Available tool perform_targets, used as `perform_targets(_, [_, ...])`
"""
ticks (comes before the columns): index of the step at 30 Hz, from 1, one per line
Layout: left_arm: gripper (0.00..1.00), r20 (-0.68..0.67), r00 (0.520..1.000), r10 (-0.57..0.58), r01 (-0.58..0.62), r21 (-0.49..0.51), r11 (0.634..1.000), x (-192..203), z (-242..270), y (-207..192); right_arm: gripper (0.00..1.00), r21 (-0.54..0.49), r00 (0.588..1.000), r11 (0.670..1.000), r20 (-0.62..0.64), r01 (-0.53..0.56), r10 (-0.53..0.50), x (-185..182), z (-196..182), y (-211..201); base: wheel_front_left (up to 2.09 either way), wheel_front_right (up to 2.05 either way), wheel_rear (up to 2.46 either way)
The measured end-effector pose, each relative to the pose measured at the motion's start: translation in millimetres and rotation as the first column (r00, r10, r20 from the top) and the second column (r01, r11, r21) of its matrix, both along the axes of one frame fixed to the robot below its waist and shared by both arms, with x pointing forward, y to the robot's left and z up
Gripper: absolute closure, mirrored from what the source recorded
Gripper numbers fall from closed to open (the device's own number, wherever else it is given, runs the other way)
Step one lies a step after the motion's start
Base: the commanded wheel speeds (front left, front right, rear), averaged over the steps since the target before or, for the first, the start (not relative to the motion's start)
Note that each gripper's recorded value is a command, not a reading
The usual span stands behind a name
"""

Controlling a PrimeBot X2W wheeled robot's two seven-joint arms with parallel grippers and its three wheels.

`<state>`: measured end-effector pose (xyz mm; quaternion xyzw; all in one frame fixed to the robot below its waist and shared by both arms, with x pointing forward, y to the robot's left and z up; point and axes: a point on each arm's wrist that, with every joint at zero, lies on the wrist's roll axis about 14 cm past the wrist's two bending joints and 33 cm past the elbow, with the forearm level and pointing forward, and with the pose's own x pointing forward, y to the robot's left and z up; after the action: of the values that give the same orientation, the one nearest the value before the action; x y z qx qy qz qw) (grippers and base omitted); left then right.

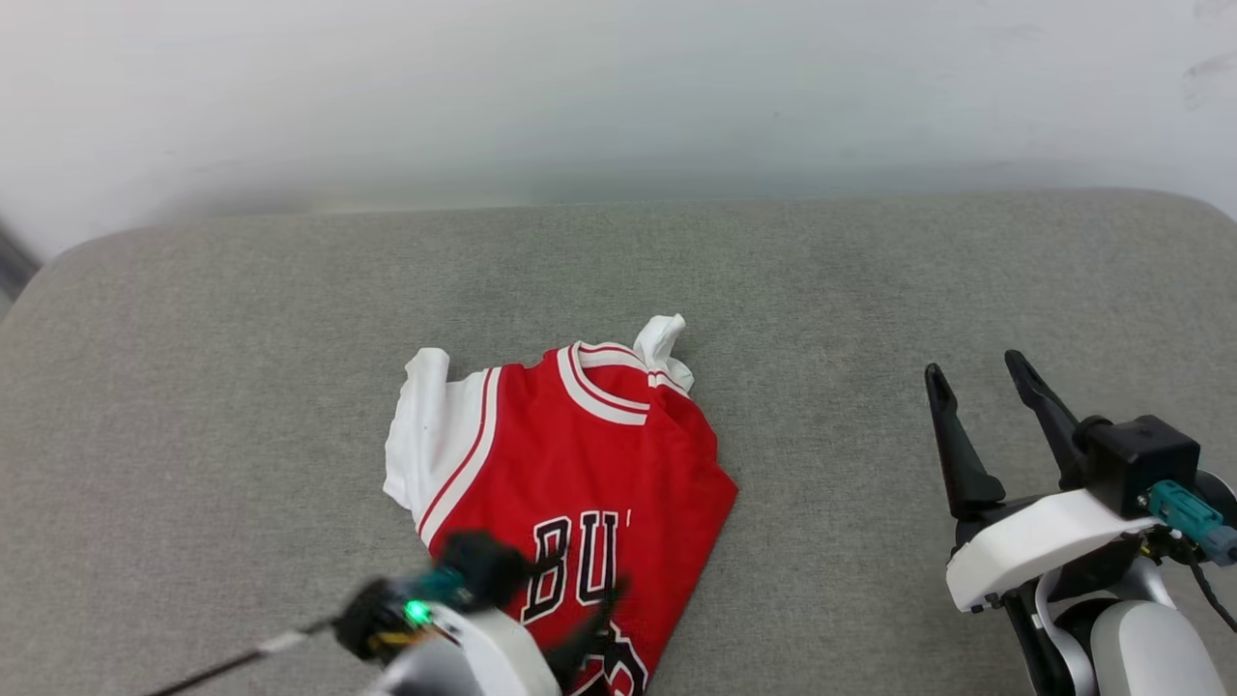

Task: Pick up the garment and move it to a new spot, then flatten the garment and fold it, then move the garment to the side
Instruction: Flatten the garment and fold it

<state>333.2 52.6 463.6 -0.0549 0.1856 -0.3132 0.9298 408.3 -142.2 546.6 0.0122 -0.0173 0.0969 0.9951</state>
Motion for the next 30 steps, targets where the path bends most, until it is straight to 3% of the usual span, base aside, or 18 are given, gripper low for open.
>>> perform_targets(6, [0.00, 0.217, 0.961, 0.173, -0.169, -0.035, 0.985, 57.6, 59.5, 55.2, 0.00, 0.005, 1.000, 1.000, 0.003, 0.025, -0.025, -1.5, -0.4, -8.9, 0.00, 0.00, 0.00])
perform_targets(11, [0.00, 0.232, 0.955, 0.186, -0.197, 0.024, 0.980, 89.1, 74.4, 80.8, 0.00, 0.002, 0.999, 0.999, -0.011, 0.045, -0.045, 1.1, -6.5, -16.7, 0.00, 0.00, 0.00])
perform_targets(17, [0.00, -0.043, 0.992, 0.120, -0.109, 0.195, 0.975, 118.9, 33.7, 94.3, 0.00, -0.007, 0.996, 0.997, -0.039, 0.076, -0.076, 10.2, -19.6, -28.1, 0.00, 0.00, 0.00])
perform_targets(25, [0.00, -0.339, 0.926, 0.165, -0.007, 0.423, 0.906, 132.6, -39.9, 128.0, 0.00, -0.015, 0.990, 0.994, -0.090, 0.112, -0.113, 19.2, -44.3, -40.7, 0.00, 0.00, 0.00])
perform_targets(30, [0.00, -0.408, 0.891, 0.200, 0.000, 0.439, 0.899, 136.5, -71.1, 130.9, 0.00, -0.023, 0.983, 0.990, -0.120, 0.137, -0.139, 21.8, -58.8, -48.7, 0.00, 0.00, 0.00])
